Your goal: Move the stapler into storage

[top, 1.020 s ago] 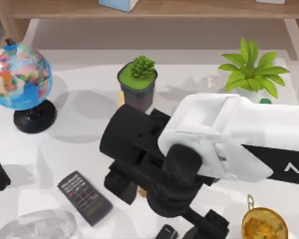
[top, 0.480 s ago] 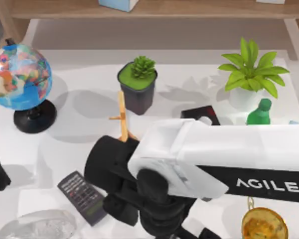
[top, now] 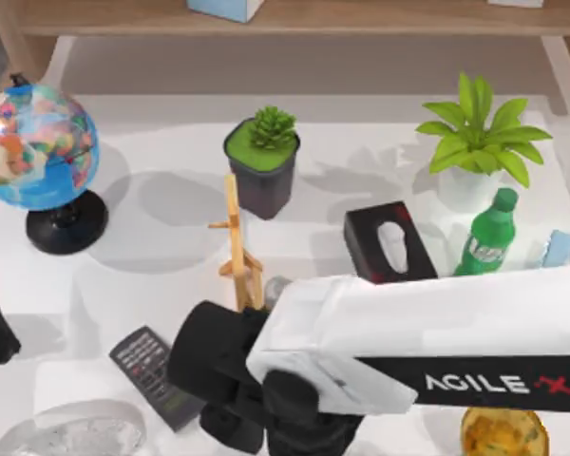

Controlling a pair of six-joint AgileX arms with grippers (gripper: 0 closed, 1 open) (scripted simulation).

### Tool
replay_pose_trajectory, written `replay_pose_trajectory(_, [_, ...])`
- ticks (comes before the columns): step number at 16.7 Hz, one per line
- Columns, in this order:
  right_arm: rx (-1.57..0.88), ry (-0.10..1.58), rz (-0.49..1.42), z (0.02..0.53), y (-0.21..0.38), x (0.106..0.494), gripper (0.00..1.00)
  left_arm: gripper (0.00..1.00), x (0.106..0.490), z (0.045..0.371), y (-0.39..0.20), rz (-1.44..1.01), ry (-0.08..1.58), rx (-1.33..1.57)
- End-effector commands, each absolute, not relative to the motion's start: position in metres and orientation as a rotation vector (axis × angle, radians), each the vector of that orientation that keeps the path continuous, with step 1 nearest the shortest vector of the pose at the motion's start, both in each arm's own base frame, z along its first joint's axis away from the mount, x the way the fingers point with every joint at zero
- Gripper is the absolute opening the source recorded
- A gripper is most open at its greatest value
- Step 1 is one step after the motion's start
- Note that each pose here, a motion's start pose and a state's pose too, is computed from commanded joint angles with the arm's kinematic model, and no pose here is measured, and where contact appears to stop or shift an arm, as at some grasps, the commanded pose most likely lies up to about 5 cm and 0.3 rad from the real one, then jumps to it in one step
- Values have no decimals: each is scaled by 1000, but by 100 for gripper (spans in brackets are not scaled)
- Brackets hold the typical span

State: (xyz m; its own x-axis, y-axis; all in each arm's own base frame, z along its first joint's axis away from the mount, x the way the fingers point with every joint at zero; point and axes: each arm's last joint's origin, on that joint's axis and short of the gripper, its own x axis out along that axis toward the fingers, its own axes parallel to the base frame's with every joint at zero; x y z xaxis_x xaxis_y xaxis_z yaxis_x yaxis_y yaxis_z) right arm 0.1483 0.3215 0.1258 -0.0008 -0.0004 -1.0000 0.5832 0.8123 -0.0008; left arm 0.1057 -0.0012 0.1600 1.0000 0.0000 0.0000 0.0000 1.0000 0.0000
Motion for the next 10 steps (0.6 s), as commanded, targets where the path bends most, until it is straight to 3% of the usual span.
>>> replay_pose_trajectory(6, [490, 1515, -486, 117, 323, 153, 100, 100, 106, 160, -1, 0, 0, 0])
replay_pose_trajectory(10, [490, 1515, -486, 117, 323, 153, 70, 100, 106, 160, -1, 0, 0, 0])
